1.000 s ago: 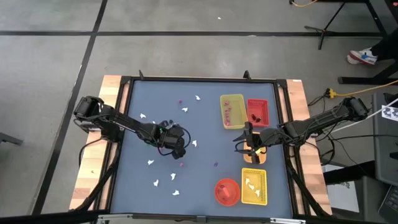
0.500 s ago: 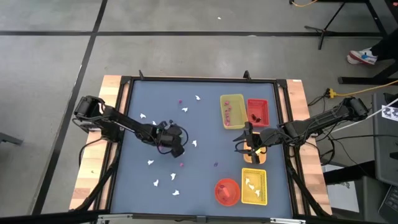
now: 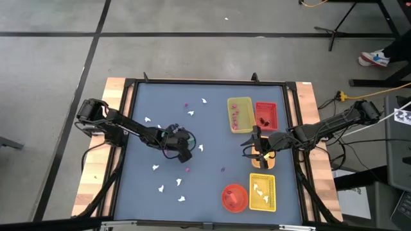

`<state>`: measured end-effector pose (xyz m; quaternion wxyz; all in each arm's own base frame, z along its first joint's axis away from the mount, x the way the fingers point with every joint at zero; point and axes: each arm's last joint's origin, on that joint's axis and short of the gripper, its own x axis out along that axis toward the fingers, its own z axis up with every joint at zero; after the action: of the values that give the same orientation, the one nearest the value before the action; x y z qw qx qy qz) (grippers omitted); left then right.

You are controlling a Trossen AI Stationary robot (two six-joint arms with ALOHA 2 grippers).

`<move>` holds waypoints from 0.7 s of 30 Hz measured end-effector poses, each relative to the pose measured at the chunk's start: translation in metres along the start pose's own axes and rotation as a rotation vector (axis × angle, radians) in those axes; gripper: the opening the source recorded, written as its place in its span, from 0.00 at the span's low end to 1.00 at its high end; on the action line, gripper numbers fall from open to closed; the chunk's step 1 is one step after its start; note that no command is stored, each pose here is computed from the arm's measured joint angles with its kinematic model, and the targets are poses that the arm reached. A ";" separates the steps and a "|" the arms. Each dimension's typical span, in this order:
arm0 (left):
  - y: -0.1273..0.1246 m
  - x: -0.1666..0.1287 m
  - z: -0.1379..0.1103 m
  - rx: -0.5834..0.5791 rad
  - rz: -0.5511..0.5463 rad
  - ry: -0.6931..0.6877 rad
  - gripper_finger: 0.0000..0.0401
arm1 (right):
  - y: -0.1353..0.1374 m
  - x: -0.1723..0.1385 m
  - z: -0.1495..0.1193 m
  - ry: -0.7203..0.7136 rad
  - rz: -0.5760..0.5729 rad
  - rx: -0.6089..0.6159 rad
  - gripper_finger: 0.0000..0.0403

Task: Sort Halloween decoration
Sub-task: Put the green skeleton toy into the middle yellow bin

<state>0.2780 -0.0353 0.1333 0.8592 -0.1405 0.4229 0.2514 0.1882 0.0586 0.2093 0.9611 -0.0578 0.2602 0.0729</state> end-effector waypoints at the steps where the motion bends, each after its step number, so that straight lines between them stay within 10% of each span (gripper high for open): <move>1: 0.000 0.000 0.001 -0.001 -0.004 -0.005 0.31 | 0.000 0.000 0.000 0.000 0.000 0.000 0.52; 21: 0.011 0.029 0.015 0.003 -0.013 -0.052 0.31 | 0.000 0.000 0.000 0.001 0.000 0.000 0.52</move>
<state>0.2963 -0.0101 0.1185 0.8718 -0.1354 0.3996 0.2489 0.1882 0.0586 0.2092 0.9610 -0.0579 0.2606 0.0729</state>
